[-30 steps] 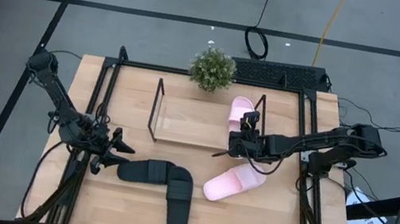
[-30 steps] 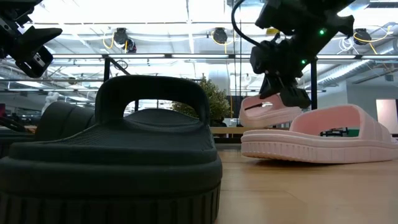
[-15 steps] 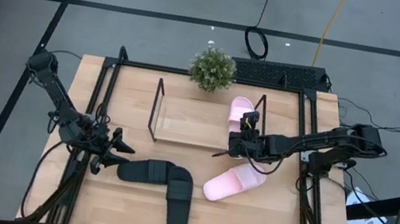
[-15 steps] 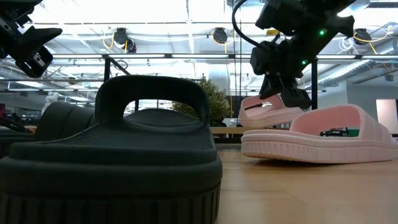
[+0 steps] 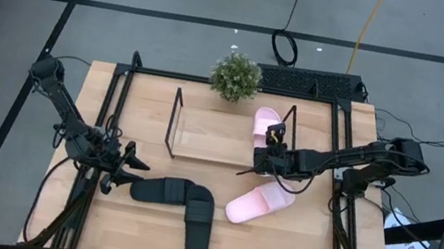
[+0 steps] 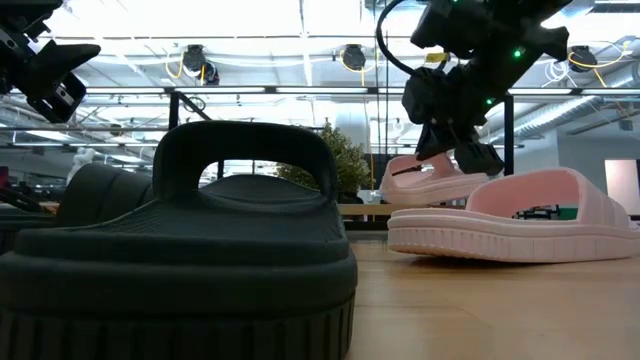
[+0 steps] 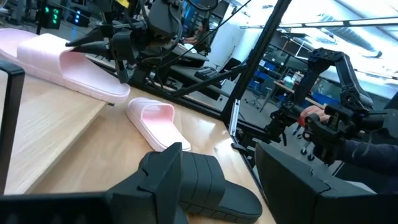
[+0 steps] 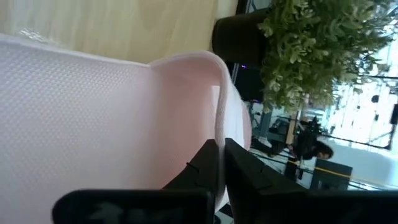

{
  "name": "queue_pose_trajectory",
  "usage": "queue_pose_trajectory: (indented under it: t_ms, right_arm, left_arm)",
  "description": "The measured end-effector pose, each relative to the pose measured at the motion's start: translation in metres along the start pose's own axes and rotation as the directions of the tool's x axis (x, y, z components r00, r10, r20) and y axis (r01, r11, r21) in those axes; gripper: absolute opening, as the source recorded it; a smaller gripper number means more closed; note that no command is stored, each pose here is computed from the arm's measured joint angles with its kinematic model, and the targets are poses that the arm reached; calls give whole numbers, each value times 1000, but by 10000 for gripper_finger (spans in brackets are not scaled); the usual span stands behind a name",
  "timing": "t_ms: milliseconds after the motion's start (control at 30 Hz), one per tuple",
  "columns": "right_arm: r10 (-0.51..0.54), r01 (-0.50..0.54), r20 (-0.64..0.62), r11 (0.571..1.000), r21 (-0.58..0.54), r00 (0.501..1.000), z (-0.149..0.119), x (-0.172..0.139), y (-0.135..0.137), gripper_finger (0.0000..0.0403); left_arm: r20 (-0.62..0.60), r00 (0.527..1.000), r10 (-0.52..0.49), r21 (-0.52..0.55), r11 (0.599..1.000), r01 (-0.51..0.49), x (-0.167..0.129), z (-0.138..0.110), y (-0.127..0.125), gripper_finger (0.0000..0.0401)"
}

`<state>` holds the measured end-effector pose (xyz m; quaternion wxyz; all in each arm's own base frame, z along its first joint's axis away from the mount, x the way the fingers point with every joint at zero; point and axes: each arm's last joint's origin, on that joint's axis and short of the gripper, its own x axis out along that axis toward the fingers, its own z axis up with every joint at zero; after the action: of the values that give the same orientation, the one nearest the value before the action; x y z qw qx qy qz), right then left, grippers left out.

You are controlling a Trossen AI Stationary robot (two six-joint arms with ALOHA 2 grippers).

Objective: Pick and place slides into the shelf
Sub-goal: Put the bottom pink slides on the shelf

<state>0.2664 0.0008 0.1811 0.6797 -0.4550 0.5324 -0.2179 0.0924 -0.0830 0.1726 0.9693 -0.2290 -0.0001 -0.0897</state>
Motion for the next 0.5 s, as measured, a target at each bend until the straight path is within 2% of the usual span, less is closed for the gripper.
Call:
queue_pose_trajectory:
  t_ms: [500]
  right_arm:
    - [-3,2,14,999,39,1000,2,0,0,30]
  left_arm:
    - [0,1000,0,1,1000,0,0,0,0,198]
